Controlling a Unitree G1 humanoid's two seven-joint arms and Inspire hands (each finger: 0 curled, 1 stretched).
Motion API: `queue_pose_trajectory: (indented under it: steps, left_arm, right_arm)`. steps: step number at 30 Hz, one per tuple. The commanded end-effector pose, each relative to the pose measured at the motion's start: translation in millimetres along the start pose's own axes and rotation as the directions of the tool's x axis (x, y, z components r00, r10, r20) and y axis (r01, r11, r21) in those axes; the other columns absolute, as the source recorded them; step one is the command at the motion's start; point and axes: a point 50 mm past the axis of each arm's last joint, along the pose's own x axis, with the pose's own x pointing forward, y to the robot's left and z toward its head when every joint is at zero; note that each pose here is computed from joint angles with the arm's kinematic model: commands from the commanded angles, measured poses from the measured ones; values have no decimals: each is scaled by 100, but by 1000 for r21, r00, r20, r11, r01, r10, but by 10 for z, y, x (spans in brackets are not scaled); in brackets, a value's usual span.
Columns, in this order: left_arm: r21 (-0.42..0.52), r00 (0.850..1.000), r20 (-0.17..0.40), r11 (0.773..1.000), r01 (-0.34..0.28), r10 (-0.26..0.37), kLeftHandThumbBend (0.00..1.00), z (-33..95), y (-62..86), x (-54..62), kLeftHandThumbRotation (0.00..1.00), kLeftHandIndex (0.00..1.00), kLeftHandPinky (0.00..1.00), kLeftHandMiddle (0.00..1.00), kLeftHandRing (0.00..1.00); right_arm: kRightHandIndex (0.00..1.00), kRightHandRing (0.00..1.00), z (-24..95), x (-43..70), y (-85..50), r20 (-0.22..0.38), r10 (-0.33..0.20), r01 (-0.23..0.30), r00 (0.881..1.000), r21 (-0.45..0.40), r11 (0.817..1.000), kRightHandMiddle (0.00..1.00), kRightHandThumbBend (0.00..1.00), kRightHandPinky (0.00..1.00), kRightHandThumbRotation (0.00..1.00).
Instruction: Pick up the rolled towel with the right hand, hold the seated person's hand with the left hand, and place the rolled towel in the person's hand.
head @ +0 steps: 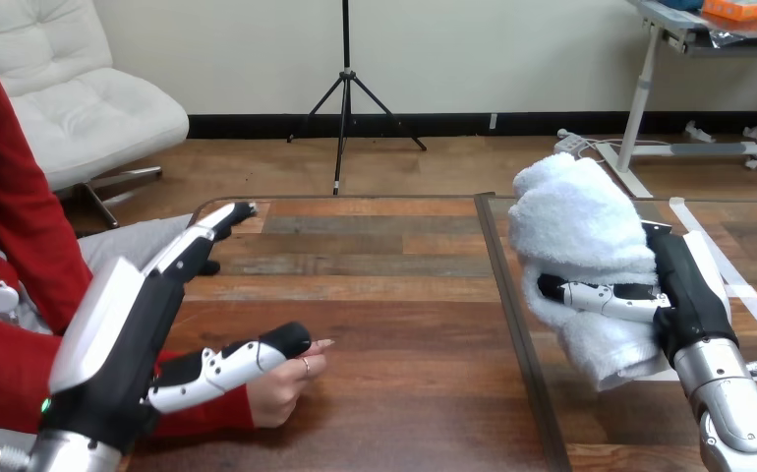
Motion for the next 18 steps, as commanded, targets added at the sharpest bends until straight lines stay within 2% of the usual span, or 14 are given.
queue_pose_trajectory:
  steps: [1,11,18]
  left_arm:
    - [90,999,48,996,-26,22,97,27,120,167,76,89,77,90,89]
    - [197,998,58,980,17,-28,95,-29,143,254,74,90,78,90,88]
    - [251,997,33,966,66,-76,96,-87,151,317,71,90,75,89,86]
  right_arm:
    - [42,32,290,126,-59,112,-30,28,993,18,999,39,86,27,0]
    - [42,32,308,121,-50,126,-24,23,992,6,1000,38,86,26,0]
    - [42,31,318,118,-50,131,-23,21,991,15,1000,38,86,26,0]
